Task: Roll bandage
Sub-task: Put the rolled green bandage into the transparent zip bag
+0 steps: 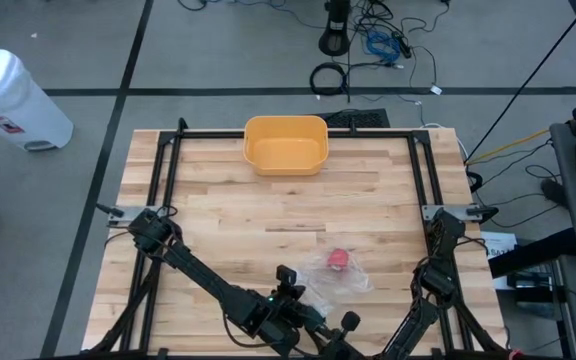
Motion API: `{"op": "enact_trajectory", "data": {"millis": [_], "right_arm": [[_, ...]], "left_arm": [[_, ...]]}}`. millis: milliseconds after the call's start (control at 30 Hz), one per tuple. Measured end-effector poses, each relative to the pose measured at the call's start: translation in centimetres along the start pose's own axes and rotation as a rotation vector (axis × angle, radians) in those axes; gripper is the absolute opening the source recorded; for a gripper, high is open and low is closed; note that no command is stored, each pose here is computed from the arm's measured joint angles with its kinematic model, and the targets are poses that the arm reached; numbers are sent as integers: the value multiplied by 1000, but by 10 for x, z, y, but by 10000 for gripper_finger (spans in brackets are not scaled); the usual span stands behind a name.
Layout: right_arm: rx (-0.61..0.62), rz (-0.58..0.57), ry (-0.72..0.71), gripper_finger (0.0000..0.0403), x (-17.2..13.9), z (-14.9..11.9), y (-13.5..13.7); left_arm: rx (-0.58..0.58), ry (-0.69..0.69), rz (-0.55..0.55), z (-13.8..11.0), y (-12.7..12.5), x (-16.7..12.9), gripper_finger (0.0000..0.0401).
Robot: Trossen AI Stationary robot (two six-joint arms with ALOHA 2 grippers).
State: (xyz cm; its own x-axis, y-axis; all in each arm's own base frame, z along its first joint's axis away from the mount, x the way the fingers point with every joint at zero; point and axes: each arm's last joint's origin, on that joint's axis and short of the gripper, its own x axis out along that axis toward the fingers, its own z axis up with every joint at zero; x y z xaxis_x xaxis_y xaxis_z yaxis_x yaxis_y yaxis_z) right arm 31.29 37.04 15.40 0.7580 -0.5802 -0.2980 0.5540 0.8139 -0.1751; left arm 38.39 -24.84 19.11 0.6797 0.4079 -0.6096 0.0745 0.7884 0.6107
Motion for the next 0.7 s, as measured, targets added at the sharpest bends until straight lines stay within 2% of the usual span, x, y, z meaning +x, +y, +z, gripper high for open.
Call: {"op": "enact_trajectory", "data": {"millis": [267,567,700], "right_arm": [[-7,-5,-56,22,-1,16,1],[32,-45,112,22,3,11,-11],[40,-65,160,22,2,9,-14]], "left_arm": [[1,1,1,0,0,0,0],[35,17,-4,-4,-5,-5,0],[12,39,-1,-6,-3,-8,0]]}}
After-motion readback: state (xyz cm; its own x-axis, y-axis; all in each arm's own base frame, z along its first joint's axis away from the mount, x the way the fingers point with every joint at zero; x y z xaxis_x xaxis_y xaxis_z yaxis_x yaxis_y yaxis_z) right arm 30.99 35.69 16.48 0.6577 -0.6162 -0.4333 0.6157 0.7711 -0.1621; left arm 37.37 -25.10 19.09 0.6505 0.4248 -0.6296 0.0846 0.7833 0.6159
